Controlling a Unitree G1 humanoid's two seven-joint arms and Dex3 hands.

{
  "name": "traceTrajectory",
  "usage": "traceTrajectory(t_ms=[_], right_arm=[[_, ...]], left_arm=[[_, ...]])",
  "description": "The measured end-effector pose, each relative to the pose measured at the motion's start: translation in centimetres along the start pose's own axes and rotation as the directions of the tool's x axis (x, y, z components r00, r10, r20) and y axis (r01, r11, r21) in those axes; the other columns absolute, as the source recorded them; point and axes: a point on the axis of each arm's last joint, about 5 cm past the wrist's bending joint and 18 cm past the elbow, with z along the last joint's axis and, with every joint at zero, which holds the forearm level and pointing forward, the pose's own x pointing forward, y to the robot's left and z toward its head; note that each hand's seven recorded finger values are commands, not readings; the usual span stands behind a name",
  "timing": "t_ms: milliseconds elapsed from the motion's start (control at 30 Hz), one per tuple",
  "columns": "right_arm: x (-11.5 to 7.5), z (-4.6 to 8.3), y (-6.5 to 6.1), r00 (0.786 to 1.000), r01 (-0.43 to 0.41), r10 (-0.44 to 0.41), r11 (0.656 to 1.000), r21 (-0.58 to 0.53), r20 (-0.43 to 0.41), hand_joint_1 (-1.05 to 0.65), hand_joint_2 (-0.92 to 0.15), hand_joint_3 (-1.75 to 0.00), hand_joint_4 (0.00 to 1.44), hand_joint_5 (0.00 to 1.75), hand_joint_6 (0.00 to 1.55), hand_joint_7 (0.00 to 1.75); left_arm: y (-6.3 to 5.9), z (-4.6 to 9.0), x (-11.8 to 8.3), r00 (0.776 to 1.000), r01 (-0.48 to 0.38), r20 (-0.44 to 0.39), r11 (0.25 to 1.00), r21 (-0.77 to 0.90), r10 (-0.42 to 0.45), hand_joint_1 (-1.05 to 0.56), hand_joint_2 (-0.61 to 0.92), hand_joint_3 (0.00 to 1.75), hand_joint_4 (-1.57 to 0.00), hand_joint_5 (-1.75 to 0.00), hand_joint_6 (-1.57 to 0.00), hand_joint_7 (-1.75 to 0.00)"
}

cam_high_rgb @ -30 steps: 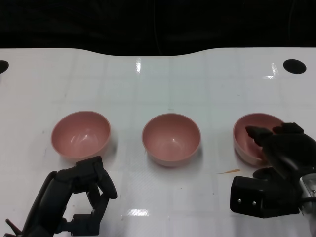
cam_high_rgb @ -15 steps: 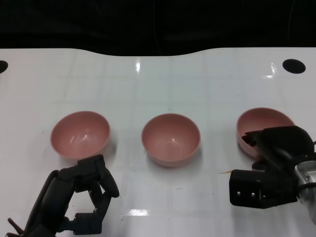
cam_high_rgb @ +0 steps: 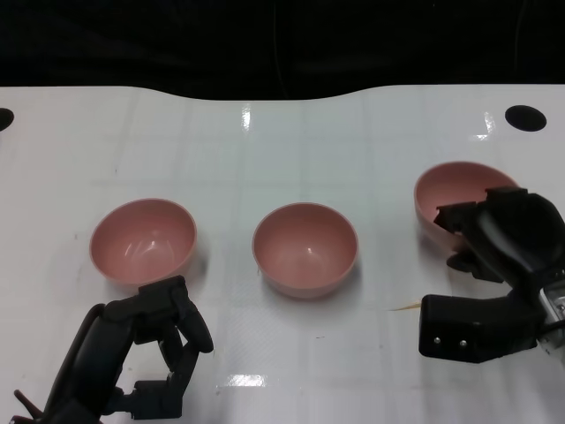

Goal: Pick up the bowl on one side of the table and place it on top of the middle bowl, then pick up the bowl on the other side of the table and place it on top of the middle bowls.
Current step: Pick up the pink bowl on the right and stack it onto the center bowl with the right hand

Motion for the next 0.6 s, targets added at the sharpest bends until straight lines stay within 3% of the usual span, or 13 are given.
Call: traceTrajectory(t_ms=[67,100,133,200,333,433,500,600], right_arm=[[0.3,0.4,-0.5,1.0,0.02,-0.02,1.0,0.012,0.02,-0.22,-0.87,-0.21,0.93,1.75,0.71,1.64],[0.5,0.6,-0.8,0.999,0.025,-0.025,1.0,0.019,0.025,-0.21,-0.8,-0.38,0.92,1.75,0.7,1.69],[0.6,0.8,-1.0,0.999,0.028,-0.029,0.999,0.026,0.03,-0.21,-0.66,-0.65,0.92,1.75,0.69,1.72],[0.8,1.1,-1.5,0.999,0.029,-0.03,0.999,0.033,0.04,-0.21,-0.56,-0.85,0.92,1.75,0.71,1.69],[1.4,2.3,-3.0,0.996,0.028,-0.035,0.997,0.078,0.082,-0.22,-0.47,-0.94,0.95,1.75,0.79,1.48],[1.7,3.4,-4.0,0.991,0.041,-0.056,0.992,0.119,0.125,-0.21,-0.39,-1.16,0.97,1.75,0.76,1.64],[1.8,4.2,-4.4,0.986,0.048,-0.071,0.988,0.149,0.153,-0.21,-0.37,-1.19,0.98,1.75,0.75,1.67],[1.9,5.1,-5.0,0.978,0.049,-0.083,0.983,0.175,0.193,-0.24,-0.39,-1.17,0.99,1.75,0.8,1.48]], left_arm=[[0.0,0.0,0.0,1.0,0.0,0.001,1.0,0.0,0.0,-0.14,0.37,1.38,-0.86,-1.69,-0.79,-1.48],[0.0,0.0,0.0,1.0,0.0,0.001,1.0,0.0,0.0,-0.13,0.37,1.39,-0.86,-1.69,-0.79,-1.48],[0.0,0.0,0.0,1.0,0.0,0.001,1.0,0.0,0.0,-0.13,0.37,1.39,-0.86,-1.69,-0.79,-1.48],[0.0,0.0,0.0,1.0,0.0,0.001,1.0,0.001,0.0,-0.13,0.37,1.39,-0.86,-1.69,-0.79,-1.49],[0.0,0.0,0.0,1.0,0.001,0.002,1.0,0.001,-0.001,-0.13,0.36,1.39,-0.86,-1.69,-0.79,-1.49],[0.0,0.0,0.1,1.0,0.001,0.002,1.0,0.001,-0.001,-0.13,0.36,1.39,-0.87,-1.68,-0.79,-1.49],[0.0,0.0,0.1,1.0,0.001,0.002,1.0,0.002,-0.001,-0.13,0.36,1.39,-0.87,-1.68,-0.79,-1.49],[-0.1,0.0,0.1,1.0,0.001,0.003,1.0,0.0,-0.001,-0.13,0.37,1.38,-0.87,-1.67,-0.79,-1.48]])
